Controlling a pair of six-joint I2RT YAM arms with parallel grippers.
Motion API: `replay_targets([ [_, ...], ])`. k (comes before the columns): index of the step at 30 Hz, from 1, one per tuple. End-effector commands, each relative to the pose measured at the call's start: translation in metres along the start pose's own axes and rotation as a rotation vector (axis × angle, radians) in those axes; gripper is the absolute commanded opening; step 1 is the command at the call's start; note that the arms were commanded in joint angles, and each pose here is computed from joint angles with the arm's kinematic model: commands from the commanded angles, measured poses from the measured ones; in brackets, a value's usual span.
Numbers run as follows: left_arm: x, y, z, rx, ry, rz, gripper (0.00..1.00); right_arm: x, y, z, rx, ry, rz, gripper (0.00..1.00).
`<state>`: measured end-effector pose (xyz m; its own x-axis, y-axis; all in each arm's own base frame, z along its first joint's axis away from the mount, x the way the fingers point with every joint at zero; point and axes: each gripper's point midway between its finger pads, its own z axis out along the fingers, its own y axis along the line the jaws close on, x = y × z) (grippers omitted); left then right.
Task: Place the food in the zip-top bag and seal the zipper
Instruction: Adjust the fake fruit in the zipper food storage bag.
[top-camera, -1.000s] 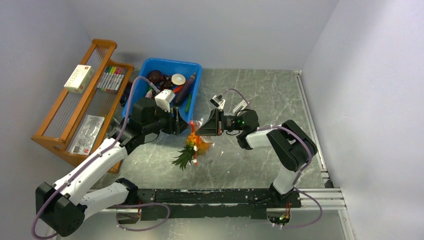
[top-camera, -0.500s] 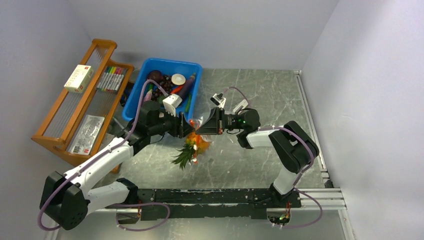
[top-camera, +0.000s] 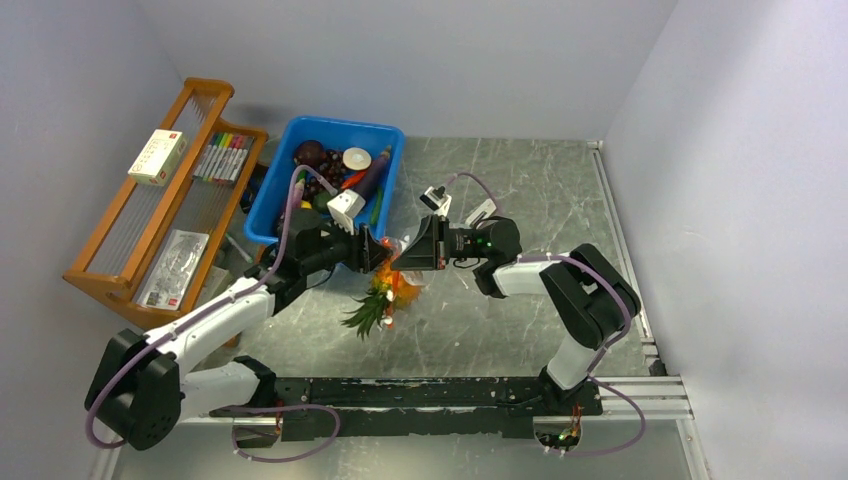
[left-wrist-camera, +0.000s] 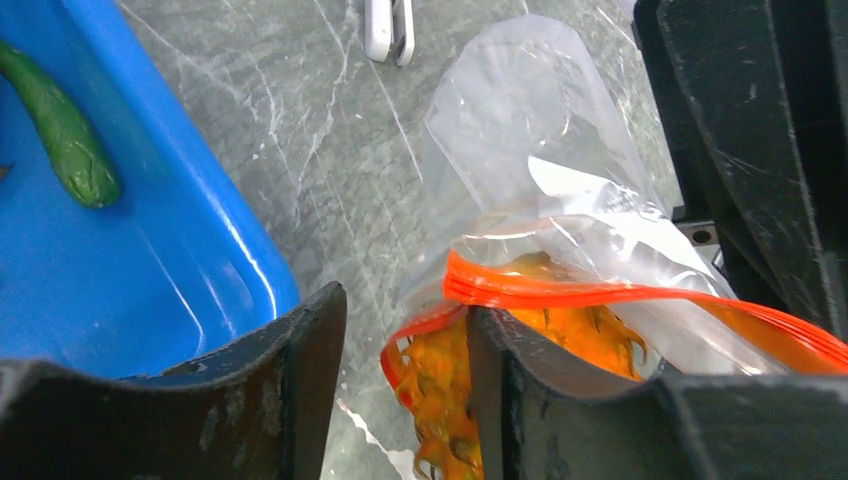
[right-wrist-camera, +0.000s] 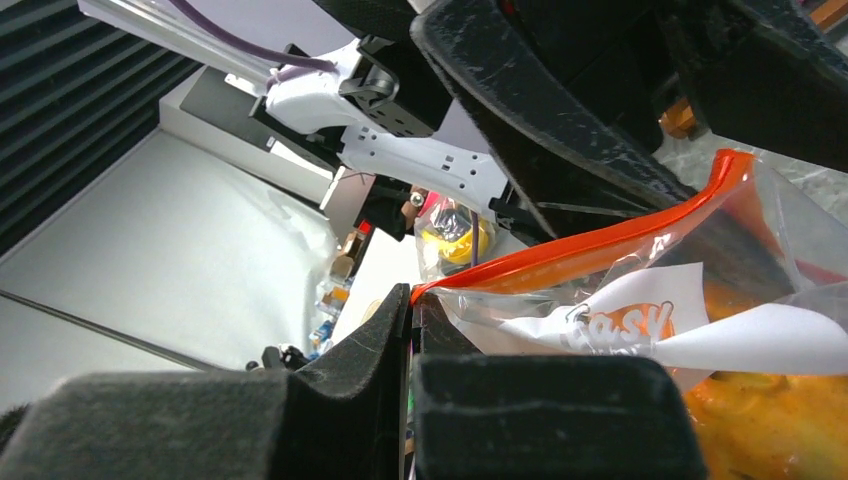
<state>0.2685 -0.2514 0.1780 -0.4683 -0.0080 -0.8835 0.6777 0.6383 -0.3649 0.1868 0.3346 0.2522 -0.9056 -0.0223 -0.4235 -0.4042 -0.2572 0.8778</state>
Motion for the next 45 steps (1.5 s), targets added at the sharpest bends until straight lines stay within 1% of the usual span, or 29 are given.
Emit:
replay_targets([
  [1,-0.02,-0.006,0.01,0.06,-0.108,0.066,0.44,0.001,0.046,0.001,-0.144,0.008,-0.269,0.0],
  [4,-0.021,-0.013,0.012,0.108,-0.129,0.078,0.39,0.001,0.044,0.002,-0.14,0.006,-0.268,0.0],
  [9,-0.021,-0.019,0.016,0.153,-0.135,0.069,0.38,0.0,0.042,0.002,-0.143,0.001,-0.261,0.0],
  [14,-0.01,-0.015,0.023,0.152,-0.112,0.032,0.3,0.001,0.04,0.001,-0.147,-0.001,-0.249,0.0],
  [15,-0.008,-0.016,0.023,0.158,-0.106,0.02,0.26,0.001,0.039,0.0,-0.145,-0.002,-0.247,0.0],
  [18,-0.003,-0.014,0.022,0.144,-0.095,0.007,0.08,0.001,0.038,-0.001,-0.14,-0.004,-0.239,0.0],
  [19,-0.002,-0.015,0.02,0.138,-0.092,-0.034,0.07,0.0,0.038,-0.002,-0.138,-0.009,-0.238,0.0],
  [21,-0.005,-0.015,0.014,0.116,-0.095,-0.062,0.07,-0.001,0.034,-0.005,-0.122,-0.022,-0.228,0.0],
  [24,-0.012,-0.019,0.002,0.09,-0.09,-0.112,0.07,-0.006,0.02,-0.013,-0.056,-0.06,-0.198,0.0],
  [26,-0.015,-0.027,-0.007,0.105,-0.088,-0.148,0.07,-0.009,0.011,-0.02,-0.007,-0.099,-0.176,0.0],
  [29,-0.018,-0.037,-0.015,0.111,-0.097,-0.231,0.07,-0.011,-0.008,-0.024,0.083,-0.123,-0.135,0.0],
  [32,-0.016,-0.048,-0.018,0.106,-0.1,-0.305,0.07,-0.02,-0.032,-0.028,0.218,-0.134,-0.108,0.0],
  [34,-0.011,-0.054,-0.017,0.123,-0.093,-0.362,0.07,-0.028,-0.032,-0.029,0.255,-0.156,-0.119,0.0],
  [36,-0.004,-0.059,-0.013,0.142,-0.059,-0.4,0.07,-0.036,-0.028,-0.029,0.279,-0.186,-0.106,0.0],
  [39,-0.003,-0.065,-0.01,0.148,-0.017,-0.414,0.07,-0.049,-0.021,-0.029,0.296,-0.228,-0.055,0.0],
  [42,-0.021,-0.071,-0.013,0.142,-0.018,-0.403,0.07,-0.07,-0.015,-0.045,0.301,-0.319,0.005,0.0],
  [45,-0.037,-0.073,-0.019,0.11,-0.016,-0.386,0.07,-0.085,-0.019,-0.059,0.333,-0.399,0.079,0.0],
])
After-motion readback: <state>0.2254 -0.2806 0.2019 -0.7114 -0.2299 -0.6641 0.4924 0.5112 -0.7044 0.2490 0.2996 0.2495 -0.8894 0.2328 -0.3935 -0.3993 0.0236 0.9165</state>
